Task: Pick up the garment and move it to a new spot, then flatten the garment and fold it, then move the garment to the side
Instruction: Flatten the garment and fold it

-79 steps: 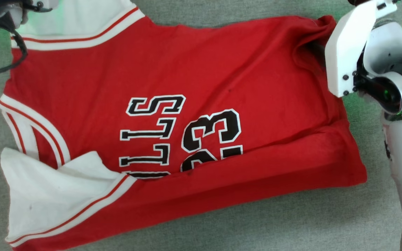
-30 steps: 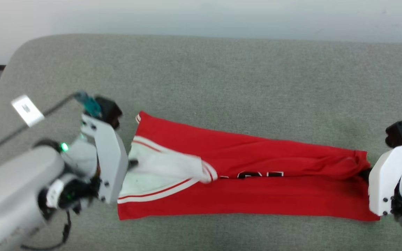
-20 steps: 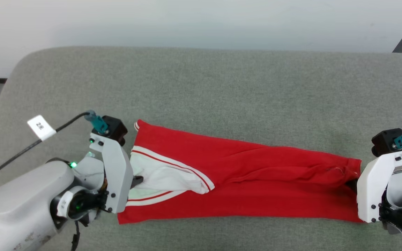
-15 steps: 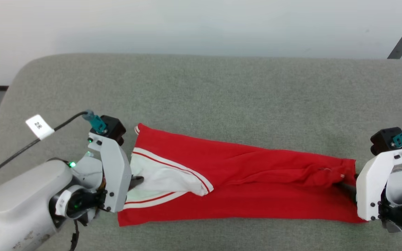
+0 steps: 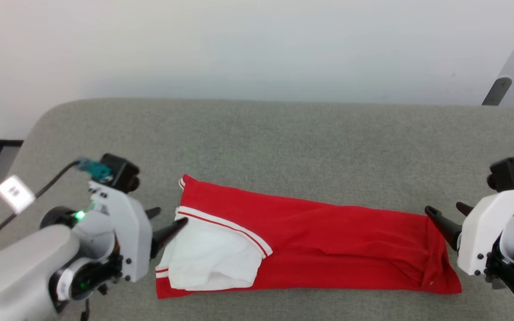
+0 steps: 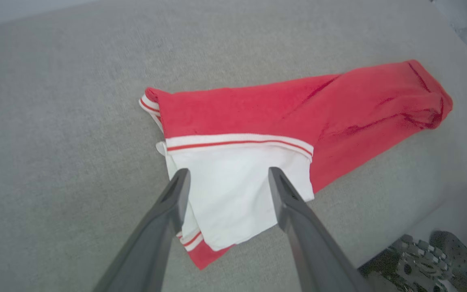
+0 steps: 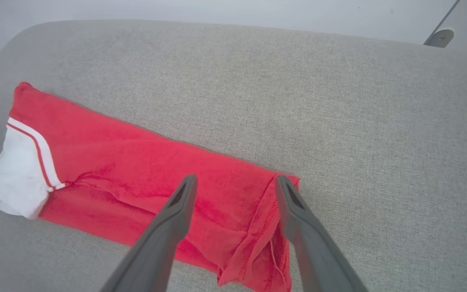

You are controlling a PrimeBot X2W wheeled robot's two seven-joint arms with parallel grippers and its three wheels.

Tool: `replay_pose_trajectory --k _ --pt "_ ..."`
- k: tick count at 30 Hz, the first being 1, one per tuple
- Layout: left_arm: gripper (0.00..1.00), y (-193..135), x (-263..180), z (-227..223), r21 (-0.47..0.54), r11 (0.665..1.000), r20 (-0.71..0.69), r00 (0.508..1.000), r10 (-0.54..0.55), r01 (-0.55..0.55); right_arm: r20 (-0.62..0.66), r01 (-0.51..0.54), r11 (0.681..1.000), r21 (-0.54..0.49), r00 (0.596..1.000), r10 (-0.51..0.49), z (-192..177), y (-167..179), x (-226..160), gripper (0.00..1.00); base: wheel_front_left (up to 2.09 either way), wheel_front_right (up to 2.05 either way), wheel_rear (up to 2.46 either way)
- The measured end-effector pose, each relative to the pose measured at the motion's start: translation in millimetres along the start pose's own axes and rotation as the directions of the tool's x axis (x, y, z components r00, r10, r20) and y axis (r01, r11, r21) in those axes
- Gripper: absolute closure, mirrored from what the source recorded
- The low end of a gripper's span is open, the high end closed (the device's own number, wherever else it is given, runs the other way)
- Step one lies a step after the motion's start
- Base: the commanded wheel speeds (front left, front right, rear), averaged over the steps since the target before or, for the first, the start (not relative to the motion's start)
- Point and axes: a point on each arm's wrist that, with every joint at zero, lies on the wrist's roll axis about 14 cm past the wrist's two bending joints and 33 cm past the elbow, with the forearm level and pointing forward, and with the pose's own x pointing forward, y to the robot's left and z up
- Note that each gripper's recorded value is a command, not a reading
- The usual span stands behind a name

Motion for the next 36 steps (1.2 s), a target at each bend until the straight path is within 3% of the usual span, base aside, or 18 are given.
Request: replay_pose_trajectory --k 7,15,21,27,36 --pt "0.00 10 -21 11 0.013 0.999 0.214 0.976 0.045 -0.049 0.106 0.037 0.998 0.046 0.993 -0.042 3 -10 -15 0.00 0.00 0.00 0.00" --pt "0.00 31 -51 12 -0.032 0.990 0.439 0.888 0.138 -0.139 0.089 0.085 0.989 0.124 0.991 -0.097 -23 -25 -18 0.00 0.00 0.00 0.00" --pt "0.00 50 -67 0 -0.089 0.972 0.477 0.847 0.235 -0.219 0.010 0.127 0.980 0.155 0.991 -0.130 -43 -35 -13 0.00 0.00 0.00 0.00" --pt "0.00 66 -83 -7 -0.169 0.942 0.536 0.774 0.336 -0.291 -0.089 0.158 0.972 0.174 0.986 -0.144 -60 -43 -4 0.00 0.00 0.00 0.00" --pt "0.00 75 -94 -35 -0.242 0.911 0.567 0.714 0.412 -0.334 -0.201 0.169 0.973 0.154 0.970 -0.136 -65 -44 21 0.00 0.00 0.00 0.00"
